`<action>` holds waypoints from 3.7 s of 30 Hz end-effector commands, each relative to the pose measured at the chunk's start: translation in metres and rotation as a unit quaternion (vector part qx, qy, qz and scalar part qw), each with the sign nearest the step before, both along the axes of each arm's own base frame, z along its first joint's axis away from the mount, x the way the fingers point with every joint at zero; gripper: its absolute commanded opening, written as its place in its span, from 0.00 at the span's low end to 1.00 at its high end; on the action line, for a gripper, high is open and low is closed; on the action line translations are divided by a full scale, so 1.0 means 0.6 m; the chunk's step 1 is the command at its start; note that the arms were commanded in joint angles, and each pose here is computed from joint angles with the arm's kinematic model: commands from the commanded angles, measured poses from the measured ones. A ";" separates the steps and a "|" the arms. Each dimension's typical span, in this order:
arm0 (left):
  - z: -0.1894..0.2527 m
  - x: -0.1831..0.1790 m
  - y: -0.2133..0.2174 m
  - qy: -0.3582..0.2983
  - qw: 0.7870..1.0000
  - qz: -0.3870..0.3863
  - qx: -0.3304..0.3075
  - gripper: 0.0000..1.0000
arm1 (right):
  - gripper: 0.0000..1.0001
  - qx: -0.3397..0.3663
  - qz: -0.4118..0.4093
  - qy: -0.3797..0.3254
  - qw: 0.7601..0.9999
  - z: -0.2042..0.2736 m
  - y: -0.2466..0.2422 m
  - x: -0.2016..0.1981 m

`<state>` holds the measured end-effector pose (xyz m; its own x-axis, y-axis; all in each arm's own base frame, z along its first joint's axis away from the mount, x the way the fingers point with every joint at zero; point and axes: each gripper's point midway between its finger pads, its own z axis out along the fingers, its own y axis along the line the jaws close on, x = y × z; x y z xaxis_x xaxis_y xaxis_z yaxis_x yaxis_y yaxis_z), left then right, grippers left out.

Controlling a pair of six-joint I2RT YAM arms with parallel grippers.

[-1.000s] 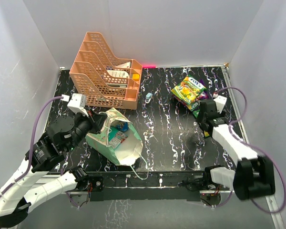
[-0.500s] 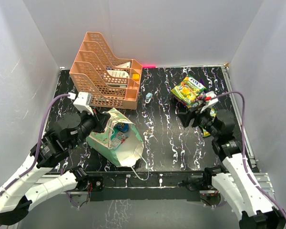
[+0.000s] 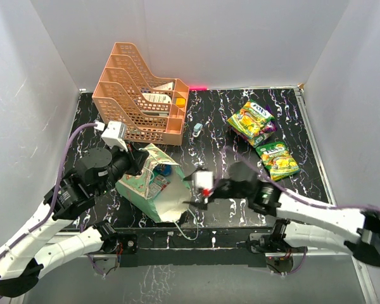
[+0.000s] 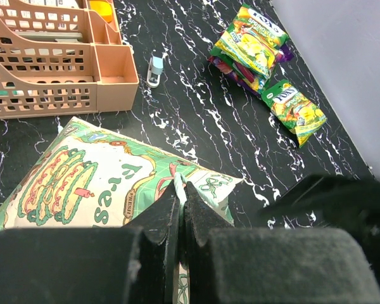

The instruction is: Take the snacks out of the paper bag

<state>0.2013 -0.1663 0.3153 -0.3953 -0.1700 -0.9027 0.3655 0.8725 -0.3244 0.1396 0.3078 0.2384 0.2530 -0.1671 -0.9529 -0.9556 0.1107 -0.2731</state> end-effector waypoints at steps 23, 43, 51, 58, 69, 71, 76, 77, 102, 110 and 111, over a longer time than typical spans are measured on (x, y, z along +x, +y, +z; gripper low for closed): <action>0.042 -0.017 0.001 -0.039 0.999 -0.030 -0.024 0.00 | 0.62 -0.166 0.023 -0.271 0.948 -0.170 0.245 0.101; 0.057 -0.036 -0.029 -0.035 0.995 -0.083 -0.050 0.00 | 0.63 -0.125 -0.085 -0.321 0.935 -0.237 0.327 0.195; 0.045 -0.040 -0.009 -0.028 0.997 -0.062 -0.047 0.00 | 0.15 -0.094 -0.158 -0.326 0.927 -0.187 0.302 0.237; 0.010 -0.026 0.020 -0.013 1.000 -0.010 -0.022 0.00 | 0.07 -0.094 -0.131 -0.282 0.946 -0.155 0.263 0.202; 0.005 -0.014 0.007 -0.011 1.000 -0.009 -0.023 0.00 | 0.08 -0.035 -0.074 -0.080 0.993 -0.100 0.206 0.078; 0.004 -0.013 0.002 -0.008 1.000 -0.012 -0.023 0.00 | 0.08 -0.008 -0.067 -0.037 0.997 -0.080 0.201 0.055; -0.001 -0.011 -0.003 -0.006 1.000 -0.015 -0.022 0.00 | 0.08 0.028 -0.072 0.028 0.997 -0.037 0.174 0.025; -0.002 -0.010 -0.004 -0.005 1.000 -0.015 -0.022 0.00 | 0.08 0.032 -0.077 0.033 0.996 -0.029 0.167 0.023; -0.042 0.023 0.037 0.040 0.995 0.090 0.035 0.00 | 0.07 0.110 -0.320 0.023 0.941 0.219 -0.136 0.055; -0.041 0.022 0.032 0.041 0.995 0.083 0.033 0.00 | 0.07 0.072 -0.595 -0.029 0.800 0.204 -0.273 0.142; -0.040 0.022 0.031 0.041 0.995 0.081 0.032 0.00 | 0.07 0.066 -0.619 -0.036 0.782 0.203 -0.286 0.148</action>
<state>0.2124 -0.1492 0.2752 -0.4670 -0.1499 -0.8714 0.1974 0.9430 -0.2680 0.2056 0.1931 0.3337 0.0588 -0.2155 -0.9747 -0.4542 0.8637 -0.2184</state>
